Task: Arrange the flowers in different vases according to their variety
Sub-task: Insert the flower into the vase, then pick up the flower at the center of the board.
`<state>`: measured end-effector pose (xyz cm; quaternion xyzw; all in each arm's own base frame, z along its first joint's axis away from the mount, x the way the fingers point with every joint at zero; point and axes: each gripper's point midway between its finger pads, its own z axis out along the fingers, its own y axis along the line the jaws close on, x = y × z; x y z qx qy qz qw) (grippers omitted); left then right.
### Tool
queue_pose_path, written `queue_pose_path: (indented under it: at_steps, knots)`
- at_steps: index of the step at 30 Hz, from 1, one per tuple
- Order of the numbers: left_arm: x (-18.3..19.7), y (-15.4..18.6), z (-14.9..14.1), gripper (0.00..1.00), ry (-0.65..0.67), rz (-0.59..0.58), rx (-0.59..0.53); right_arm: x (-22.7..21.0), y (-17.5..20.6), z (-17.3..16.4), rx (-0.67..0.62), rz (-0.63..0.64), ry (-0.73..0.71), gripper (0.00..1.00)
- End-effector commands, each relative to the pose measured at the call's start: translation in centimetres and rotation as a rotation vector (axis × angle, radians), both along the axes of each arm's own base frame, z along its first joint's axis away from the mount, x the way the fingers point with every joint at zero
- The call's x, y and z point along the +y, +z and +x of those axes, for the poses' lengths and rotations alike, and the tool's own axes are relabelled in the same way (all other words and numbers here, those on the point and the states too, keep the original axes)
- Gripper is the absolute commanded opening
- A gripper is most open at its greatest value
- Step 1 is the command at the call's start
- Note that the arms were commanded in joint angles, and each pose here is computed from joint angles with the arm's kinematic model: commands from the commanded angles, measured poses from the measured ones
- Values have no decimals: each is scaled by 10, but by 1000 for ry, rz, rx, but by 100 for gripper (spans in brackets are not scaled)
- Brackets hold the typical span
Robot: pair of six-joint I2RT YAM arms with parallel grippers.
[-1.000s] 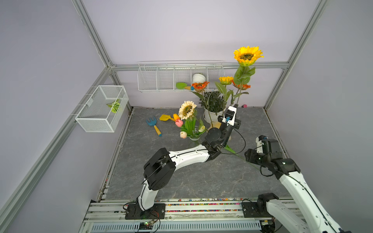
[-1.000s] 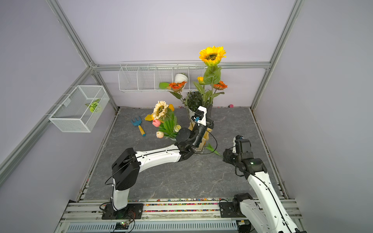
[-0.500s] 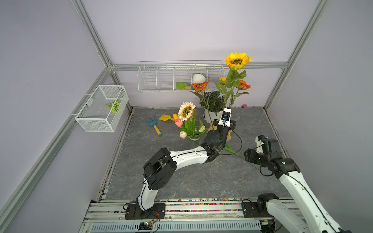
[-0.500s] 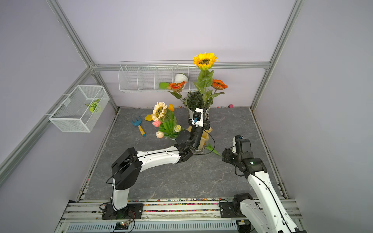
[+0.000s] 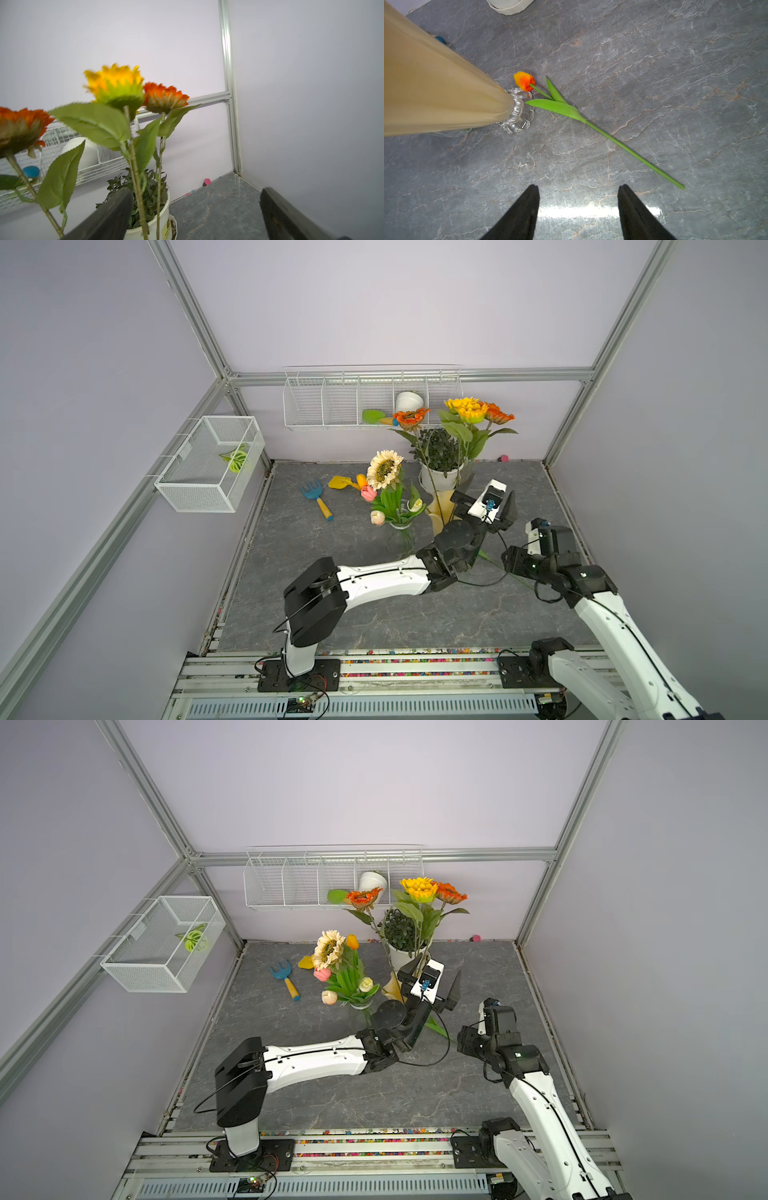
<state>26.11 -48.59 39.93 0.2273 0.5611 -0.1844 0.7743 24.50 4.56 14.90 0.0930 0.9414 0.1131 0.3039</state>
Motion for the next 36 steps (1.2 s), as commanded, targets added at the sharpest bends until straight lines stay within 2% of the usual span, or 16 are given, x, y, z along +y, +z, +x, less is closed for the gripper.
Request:
queue_pose_path:
  at_steps: [1, 5, 11, 16, 20, 26, 31, 36]
  knots:
    - [18, 46, -15, 100, -10, 13, 23, 2, -7, 1, 21, 1, 21, 66]
    - [33, 68, -36, 100, -63, 54, 75, 8, -20, 8, 93, -1, 60, 67]
    - [61, 86, -63, 100, -186, 121, 194, 28, -51, 22, 304, 25, 178, 69]
    - [96, 96, -82, 100, -244, 149, 257, 24, -74, 36, 388, -78, 200, 69]
    - [133, 106, -97, 100, -278, 150, 292, 8, -78, 44, 413, -196, 199, 68]
    - [202, 125, -117, 100, -308, 57, 320, -10, -79, 52, 420, -325, 216, 67]
    - [255, 138, -127, 100, -304, -41, 344, 0, -94, 58, 450, -318, 347, 68]
    - [284, 133, -129, 100, -266, -42, 383, 12, -112, 63, 474, -300, 484, 68]
